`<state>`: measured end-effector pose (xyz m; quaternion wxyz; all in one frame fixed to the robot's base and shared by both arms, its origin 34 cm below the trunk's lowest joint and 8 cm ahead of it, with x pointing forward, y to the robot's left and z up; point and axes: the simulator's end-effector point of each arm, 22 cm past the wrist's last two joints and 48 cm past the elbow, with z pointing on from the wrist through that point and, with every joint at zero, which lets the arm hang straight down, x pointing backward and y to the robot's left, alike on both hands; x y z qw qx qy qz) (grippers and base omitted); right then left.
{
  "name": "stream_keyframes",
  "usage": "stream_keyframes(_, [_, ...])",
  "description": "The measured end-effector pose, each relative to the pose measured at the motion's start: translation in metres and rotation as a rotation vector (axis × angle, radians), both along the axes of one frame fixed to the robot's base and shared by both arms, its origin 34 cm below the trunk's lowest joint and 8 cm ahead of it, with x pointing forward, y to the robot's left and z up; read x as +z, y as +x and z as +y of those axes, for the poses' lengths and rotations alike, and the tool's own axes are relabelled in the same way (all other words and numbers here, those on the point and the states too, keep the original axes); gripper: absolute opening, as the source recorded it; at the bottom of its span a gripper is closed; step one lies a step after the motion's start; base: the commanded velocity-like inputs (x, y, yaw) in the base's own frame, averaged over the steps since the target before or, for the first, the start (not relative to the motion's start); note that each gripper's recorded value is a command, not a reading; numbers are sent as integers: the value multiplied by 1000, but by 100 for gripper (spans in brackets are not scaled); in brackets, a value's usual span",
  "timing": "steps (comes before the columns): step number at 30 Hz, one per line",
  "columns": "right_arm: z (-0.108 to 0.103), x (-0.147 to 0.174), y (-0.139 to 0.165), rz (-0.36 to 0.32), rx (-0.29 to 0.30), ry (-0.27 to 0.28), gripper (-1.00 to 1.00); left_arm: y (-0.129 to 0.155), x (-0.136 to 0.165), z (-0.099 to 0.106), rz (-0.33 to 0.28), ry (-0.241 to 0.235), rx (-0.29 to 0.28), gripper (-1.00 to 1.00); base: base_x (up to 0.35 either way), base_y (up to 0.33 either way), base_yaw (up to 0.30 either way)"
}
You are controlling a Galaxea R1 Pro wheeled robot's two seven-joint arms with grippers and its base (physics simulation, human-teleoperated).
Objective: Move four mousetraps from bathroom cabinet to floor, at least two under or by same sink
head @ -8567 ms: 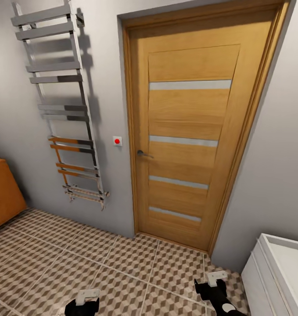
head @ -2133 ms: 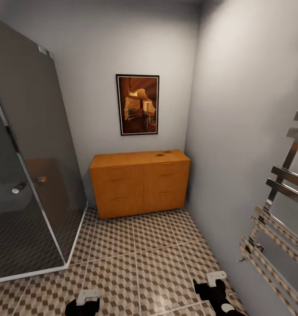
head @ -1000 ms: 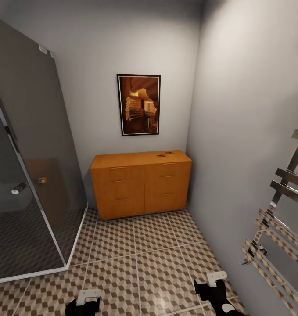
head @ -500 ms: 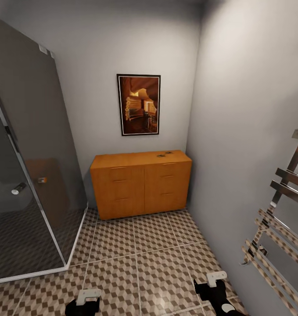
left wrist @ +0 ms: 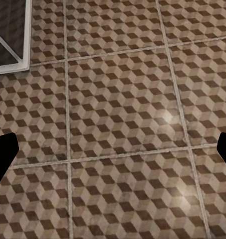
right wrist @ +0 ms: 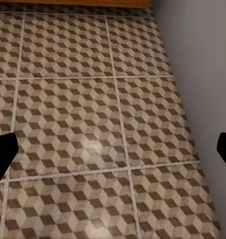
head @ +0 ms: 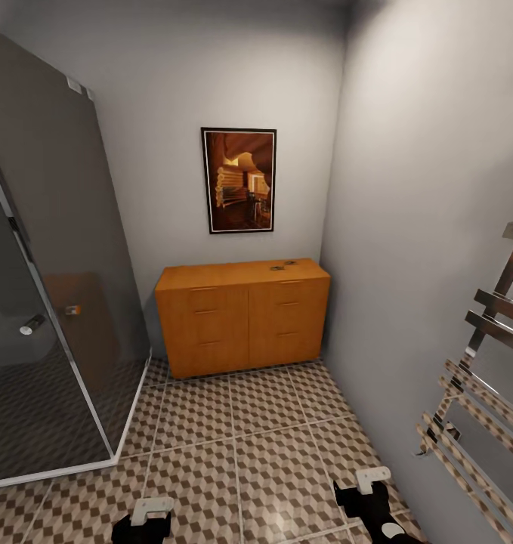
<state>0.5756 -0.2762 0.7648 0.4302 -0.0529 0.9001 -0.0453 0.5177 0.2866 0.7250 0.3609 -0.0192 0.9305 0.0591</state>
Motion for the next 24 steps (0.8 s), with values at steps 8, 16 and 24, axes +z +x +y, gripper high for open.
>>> stream_keyframes(8, [0, 0, 0, 0, 0, 0, 100, 0, 0, -1, 0, -2, -2, 100, 0, 0, 0])
stream_keyframes(16, [0, 0, 0, 0, 0, 0, 100, 0, 0, -2, 0, -2, -2, 100, 0, 0, 0])
stream_keyframes(24, [0, 0, 0, 0, 0, 0, 100, 0, 0, -4, 0, -5, -4, 100, 0, 0, 0])
